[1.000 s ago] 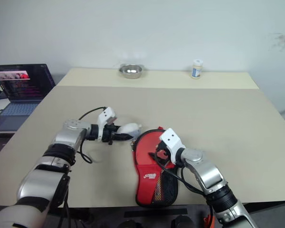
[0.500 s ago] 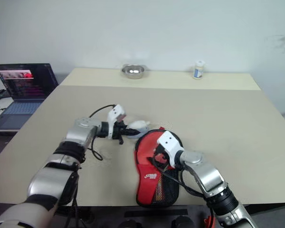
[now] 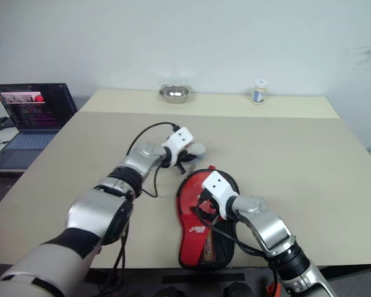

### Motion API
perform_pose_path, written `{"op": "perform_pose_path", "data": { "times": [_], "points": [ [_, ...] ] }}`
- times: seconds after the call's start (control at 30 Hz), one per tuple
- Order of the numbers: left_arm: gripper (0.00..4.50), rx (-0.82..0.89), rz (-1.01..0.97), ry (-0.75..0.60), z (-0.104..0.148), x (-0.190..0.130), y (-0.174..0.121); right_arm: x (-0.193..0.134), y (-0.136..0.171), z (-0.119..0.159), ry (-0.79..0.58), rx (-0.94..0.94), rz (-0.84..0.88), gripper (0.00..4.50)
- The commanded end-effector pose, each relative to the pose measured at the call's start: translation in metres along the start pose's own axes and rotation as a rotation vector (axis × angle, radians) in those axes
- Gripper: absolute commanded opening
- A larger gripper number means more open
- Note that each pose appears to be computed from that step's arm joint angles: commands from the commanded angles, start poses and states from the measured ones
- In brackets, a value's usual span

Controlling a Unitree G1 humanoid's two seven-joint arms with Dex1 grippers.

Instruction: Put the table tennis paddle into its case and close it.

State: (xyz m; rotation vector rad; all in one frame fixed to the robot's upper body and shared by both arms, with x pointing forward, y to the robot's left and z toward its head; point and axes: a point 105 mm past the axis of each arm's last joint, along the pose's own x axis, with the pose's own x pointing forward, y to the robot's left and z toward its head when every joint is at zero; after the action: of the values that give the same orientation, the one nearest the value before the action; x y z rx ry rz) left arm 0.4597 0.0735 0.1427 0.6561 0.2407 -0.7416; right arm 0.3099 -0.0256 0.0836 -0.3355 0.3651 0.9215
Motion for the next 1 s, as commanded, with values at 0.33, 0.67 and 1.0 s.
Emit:
{"op": "perform_pose_path", "data": {
  "times": [0.33,0.67,1.0],
  "points": [
    [0.29,0.211,-0.01,-0.223,0.11,0.033,-0.057,0.0,0.021,-0.048,0.189,0.088,0.042,4.5],
    [0.29,0.181,-0.345,-0.387,0.166,0.042,-0.162,0.001,0.022,-0.046,0.187,0.098,0.027,4.5],
    [1.97,0.187,-0.416,-0.328,0.145,0.044,-0.167,0.003,0.02,-0.04,0.165,0.103,0.017,4.5]
  ]
}}
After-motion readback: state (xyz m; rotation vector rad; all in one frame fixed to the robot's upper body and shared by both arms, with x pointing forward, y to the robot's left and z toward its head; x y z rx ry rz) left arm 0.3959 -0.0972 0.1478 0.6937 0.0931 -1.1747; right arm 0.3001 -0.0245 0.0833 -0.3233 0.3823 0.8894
